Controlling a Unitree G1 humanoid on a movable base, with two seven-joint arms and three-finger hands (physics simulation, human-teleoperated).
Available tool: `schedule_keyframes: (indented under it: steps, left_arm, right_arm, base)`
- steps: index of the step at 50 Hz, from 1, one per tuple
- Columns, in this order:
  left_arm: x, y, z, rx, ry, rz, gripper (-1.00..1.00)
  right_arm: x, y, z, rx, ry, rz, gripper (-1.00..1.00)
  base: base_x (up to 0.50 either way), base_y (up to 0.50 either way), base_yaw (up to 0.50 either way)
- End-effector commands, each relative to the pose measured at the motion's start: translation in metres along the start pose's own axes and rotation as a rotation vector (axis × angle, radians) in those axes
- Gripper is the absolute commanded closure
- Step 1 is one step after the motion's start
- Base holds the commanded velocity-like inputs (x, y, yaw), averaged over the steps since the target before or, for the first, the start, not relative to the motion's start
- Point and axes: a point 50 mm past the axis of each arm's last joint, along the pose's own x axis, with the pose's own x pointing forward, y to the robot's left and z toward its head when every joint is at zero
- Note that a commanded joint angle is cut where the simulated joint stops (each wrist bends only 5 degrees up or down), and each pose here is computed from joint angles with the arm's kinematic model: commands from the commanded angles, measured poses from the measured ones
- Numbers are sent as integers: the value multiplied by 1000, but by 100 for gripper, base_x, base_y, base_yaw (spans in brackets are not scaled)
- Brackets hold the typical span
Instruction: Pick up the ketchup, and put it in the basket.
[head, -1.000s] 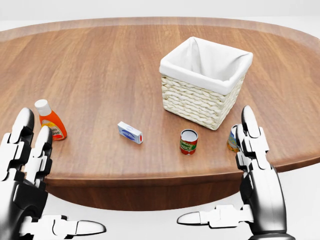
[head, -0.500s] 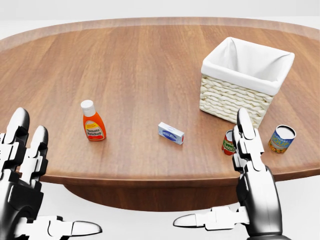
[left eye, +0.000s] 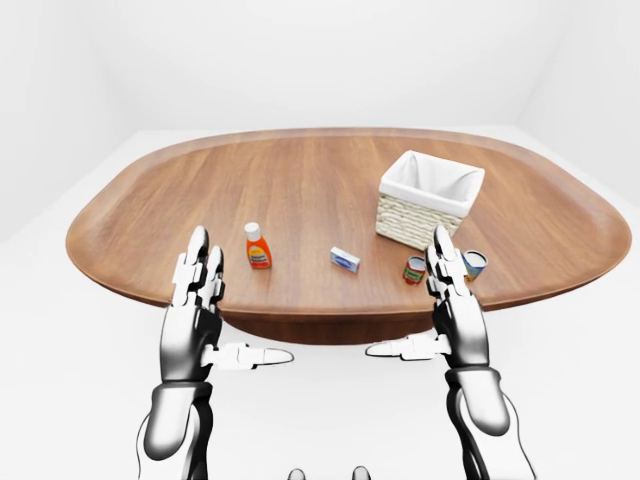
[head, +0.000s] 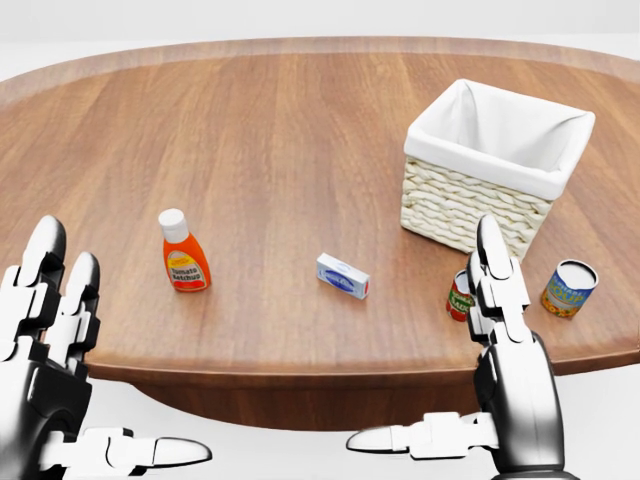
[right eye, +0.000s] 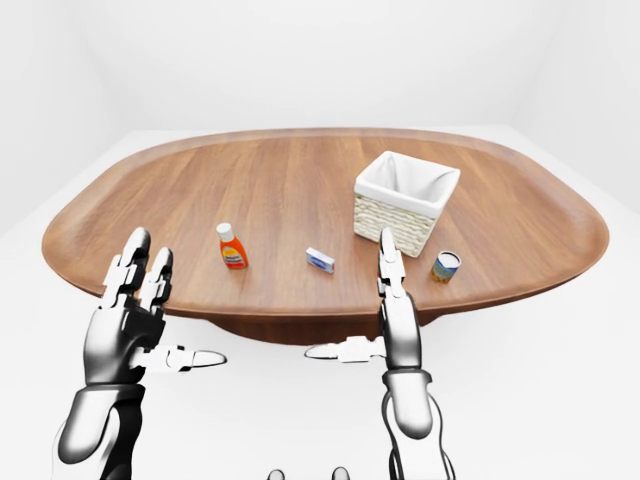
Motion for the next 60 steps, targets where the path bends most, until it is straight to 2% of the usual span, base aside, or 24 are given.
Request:
schedule_keyframes:
  steps: [1, 39, 53, 60]
  left_arm:
    - [1, 0, 2, 0, -12, 7, -100]
    - [1, -2, 4, 27, -17, -3, -100]
    - [1, -1, 3, 12, -13, -3, -100]
    - [0, -2, 3, 16, -10, -7, -100]
  right_arm:
    - [0, 0, 2, 17, -11, 13, -100]
    - [-2, 3, 3, 3, -8, 25, -100]
    - [-1, 3, -1, -10, 4, 9, -100]
    - [-1, 2, 1, -14, -1, 8, -100]
  base:
    - [50, 0, 0]
    - [50, 0, 0]
    - [50, 0, 0]
    - [0, 0, 0]
